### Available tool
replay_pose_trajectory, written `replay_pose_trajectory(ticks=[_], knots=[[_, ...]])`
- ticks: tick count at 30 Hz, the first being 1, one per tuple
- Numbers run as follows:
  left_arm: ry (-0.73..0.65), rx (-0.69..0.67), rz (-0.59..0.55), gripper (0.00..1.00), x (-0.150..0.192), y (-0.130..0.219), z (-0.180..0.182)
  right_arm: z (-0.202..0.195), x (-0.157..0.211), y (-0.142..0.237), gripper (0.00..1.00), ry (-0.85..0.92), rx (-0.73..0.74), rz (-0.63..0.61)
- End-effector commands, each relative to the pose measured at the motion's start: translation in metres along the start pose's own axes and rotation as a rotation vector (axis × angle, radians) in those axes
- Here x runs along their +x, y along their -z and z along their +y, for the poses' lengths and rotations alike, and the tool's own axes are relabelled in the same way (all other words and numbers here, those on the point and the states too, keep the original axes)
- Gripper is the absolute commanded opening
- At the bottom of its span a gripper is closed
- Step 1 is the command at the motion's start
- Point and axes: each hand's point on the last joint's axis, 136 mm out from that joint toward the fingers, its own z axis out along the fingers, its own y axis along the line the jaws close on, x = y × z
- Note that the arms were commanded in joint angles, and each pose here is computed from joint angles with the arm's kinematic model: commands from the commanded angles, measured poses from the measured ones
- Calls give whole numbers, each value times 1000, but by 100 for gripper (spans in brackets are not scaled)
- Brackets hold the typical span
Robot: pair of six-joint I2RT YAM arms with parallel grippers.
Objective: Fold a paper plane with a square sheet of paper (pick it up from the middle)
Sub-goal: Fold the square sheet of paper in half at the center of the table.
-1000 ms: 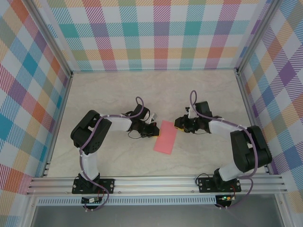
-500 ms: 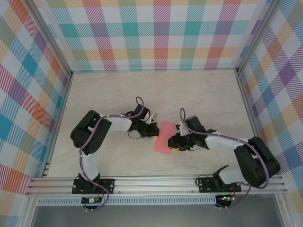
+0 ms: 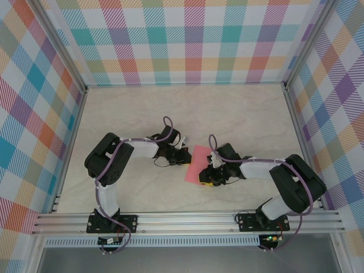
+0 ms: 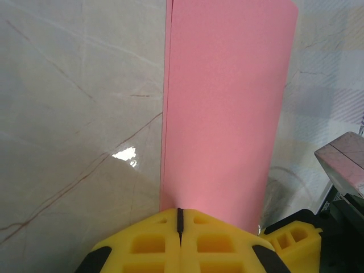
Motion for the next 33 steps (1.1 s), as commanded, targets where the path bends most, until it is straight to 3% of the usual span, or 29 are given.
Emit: replay_pose_trajectory(ticks=[1, 14, 23, 33], knots=[[84, -182, 60, 0, 29, -2, 45, -9, 11, 0, 30, 9, 26, 26], [89, -179, 56, 0, 29, -1, 44, -41, 29, -4, 29, -63, 116, 49], [88, -187, 62, 0, 31, -2, 47, 8, 8, 8, 30, 11, -29, -5], [89, -182, 57, 0, 30, -2, 45, -25, 24, -6, 29, -65, 52, 59]])
